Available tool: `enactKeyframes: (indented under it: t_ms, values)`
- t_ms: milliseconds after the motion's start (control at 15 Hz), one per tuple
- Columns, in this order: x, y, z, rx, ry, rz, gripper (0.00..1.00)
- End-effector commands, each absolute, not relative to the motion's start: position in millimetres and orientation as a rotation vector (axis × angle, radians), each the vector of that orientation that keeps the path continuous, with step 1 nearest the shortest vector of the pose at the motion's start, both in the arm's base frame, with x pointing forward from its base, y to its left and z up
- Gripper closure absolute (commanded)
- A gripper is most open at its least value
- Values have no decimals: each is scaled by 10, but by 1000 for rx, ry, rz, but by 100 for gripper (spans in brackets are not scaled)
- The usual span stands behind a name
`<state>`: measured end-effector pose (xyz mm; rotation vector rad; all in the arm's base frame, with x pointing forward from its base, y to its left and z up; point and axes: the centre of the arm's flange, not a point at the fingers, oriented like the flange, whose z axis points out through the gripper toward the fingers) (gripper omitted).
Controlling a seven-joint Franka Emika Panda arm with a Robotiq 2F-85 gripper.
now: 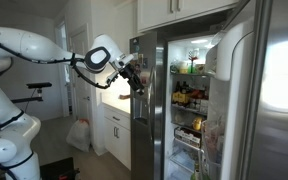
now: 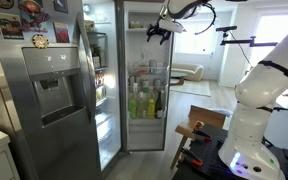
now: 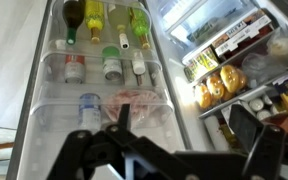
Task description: Close the top compartment of the refrigerator door
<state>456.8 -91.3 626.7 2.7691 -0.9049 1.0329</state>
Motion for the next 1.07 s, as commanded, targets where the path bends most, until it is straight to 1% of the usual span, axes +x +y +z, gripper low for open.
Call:
enactKeyframes:
  t_ms: [0,400,1000]
  values:
    - [4815,-1076,6537,2674,-1027,1172,0]
    - [5098,-1362,6844,2554,-1076,1387,0]
    - [5572,-1629,7260,2345,-965,1628,0]
